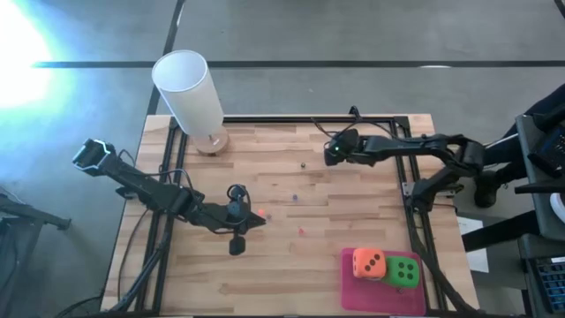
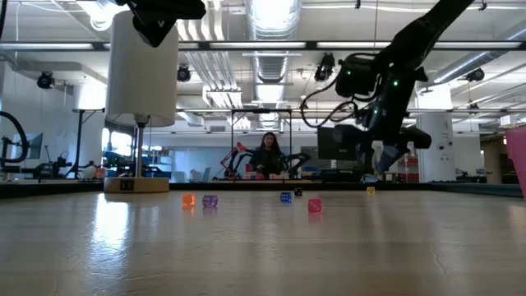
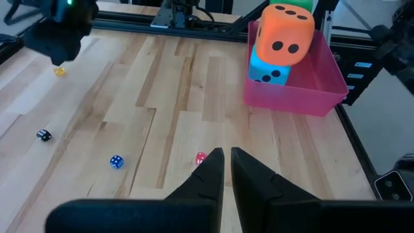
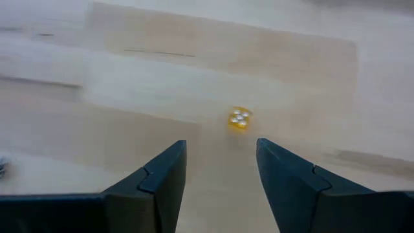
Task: Pick & Place Dice
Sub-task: Put the small yellow die into the bin
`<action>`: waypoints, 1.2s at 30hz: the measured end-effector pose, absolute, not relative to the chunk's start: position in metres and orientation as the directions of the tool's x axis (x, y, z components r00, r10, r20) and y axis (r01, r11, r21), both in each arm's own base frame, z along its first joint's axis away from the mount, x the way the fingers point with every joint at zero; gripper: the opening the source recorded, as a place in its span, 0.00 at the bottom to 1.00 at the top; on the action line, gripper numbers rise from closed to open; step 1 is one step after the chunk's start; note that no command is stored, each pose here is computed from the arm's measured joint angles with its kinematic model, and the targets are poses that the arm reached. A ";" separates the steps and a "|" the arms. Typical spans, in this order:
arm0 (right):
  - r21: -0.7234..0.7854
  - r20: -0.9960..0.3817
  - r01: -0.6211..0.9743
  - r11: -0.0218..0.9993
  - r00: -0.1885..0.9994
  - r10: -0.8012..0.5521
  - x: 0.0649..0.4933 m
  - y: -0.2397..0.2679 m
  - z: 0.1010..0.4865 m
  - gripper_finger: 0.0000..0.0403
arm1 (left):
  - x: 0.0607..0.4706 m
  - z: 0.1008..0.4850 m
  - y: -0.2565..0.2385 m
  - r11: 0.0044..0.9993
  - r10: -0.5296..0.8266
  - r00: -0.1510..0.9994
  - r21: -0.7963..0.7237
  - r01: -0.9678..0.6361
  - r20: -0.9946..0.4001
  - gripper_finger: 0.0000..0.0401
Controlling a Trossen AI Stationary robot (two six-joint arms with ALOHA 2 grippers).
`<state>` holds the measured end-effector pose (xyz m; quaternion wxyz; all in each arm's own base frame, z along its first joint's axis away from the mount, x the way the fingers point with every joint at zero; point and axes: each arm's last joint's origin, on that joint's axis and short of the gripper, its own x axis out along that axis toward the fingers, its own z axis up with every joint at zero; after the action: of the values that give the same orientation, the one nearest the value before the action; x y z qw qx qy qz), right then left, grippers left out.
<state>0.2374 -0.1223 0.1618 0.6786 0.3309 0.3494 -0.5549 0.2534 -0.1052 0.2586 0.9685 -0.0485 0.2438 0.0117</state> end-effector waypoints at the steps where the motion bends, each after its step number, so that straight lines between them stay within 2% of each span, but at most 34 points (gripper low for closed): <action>1: 0.049 -0.843 0.988 0.146 0.120 -0.524 0.238 -0.123 0.158 0.45 | 0.253 0.259 -0.105 0.995 -0.001 0.881 -0.088 -0.046 -0.473 0.09; 8: 0.016 -0.822 0.999 0.033 0.032 -0.569 0.239 -0.126 0.144 0.44 | 0.253 0.259 -0.105 0.995 -0.001 0.881 -0.088 -0.046 -0.473 0.09; 16: 0.044 -0.799 0.999 -0.017 0.025 -0.601 0.243 -0.129 0.140 0.44 | 0.253 0.258 -0.105 0.995 -0.001 0.880 -0.088 -0.046 -0.475 0.09; 22: 0.030 -0.770 0.997 -0.073 -0.024 -0.638 0.244 -0.131 0.132 0.44 | 0.253 0.258 -0.105 0.995 -0.001 0.880 -0.088 -0.047 -0.475 0.09; 36: 0.010 -0.776 0.998 -0.069 -0.036 -0.629 0.249 -0.133 0.114 0.43 | 0.253 0.258 -0.105 0.995 -0.001 0.880 -0.088 -0.047 -0.475 0.09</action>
<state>0.2493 -0.1332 0.1143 0.6173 0.3174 0.2901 -0.6588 0.2533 -0.1052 0.2584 0.9683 -0.0484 0.2448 0.0120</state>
